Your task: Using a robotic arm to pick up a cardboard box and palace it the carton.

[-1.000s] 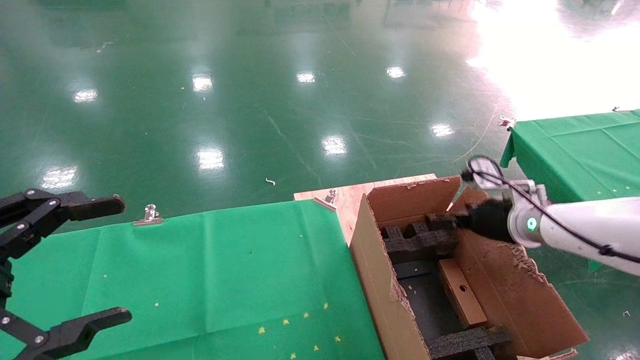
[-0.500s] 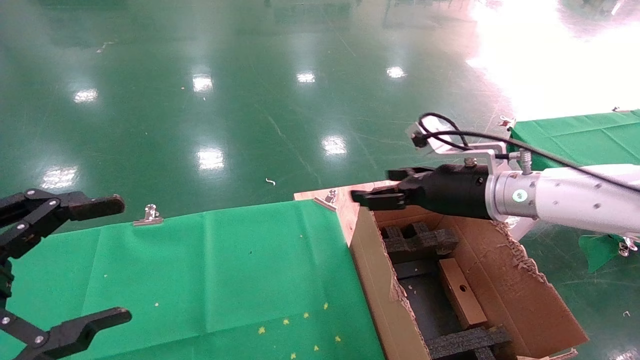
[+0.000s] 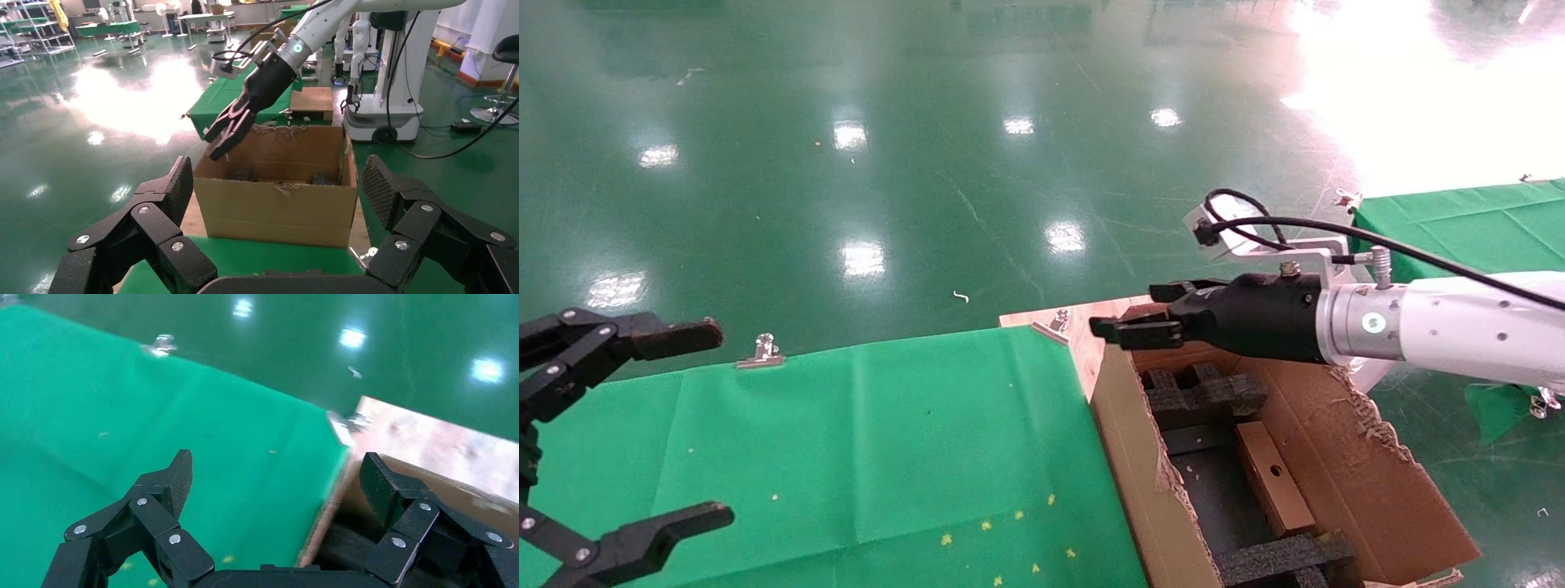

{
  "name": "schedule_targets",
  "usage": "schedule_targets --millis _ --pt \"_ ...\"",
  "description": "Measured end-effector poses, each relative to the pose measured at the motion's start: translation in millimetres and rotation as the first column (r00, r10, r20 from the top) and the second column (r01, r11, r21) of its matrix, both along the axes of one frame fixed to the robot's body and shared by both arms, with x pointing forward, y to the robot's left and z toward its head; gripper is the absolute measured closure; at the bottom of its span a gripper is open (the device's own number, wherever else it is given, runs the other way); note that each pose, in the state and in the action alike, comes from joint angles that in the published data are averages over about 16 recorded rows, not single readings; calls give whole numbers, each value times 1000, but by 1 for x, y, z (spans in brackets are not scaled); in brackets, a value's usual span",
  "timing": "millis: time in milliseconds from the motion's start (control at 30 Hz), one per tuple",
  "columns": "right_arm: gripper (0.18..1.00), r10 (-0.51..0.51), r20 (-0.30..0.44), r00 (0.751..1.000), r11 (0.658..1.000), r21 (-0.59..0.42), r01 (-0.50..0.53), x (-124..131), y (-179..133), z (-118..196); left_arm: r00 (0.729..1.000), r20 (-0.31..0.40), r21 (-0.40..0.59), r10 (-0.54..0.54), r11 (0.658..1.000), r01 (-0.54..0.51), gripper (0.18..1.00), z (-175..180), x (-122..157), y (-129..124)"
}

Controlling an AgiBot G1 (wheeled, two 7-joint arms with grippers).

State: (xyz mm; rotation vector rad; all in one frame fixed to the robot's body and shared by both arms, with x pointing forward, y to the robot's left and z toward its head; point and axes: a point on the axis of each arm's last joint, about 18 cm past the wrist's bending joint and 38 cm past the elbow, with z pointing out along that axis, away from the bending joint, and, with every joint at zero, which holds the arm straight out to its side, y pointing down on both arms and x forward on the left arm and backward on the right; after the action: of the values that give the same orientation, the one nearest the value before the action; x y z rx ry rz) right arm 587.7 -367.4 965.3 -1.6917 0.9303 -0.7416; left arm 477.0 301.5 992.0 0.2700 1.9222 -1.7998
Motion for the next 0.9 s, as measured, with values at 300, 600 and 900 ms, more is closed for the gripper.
schedule_targets --millis 300,600,900 --pt "178 112 9 994 994 -20 -112 -8 16 1 1000 0 0 0 1000 0 184 0 0 0" --pt "178 254 39 966 967 -41 -253 -20 33 3 1000 0 0 0 1000 0 184 0 0 0" --pt "178 397 93 913 918 -66 -392 -36 48 7 1000 0 0 0 1000 0 184 0 0 0"
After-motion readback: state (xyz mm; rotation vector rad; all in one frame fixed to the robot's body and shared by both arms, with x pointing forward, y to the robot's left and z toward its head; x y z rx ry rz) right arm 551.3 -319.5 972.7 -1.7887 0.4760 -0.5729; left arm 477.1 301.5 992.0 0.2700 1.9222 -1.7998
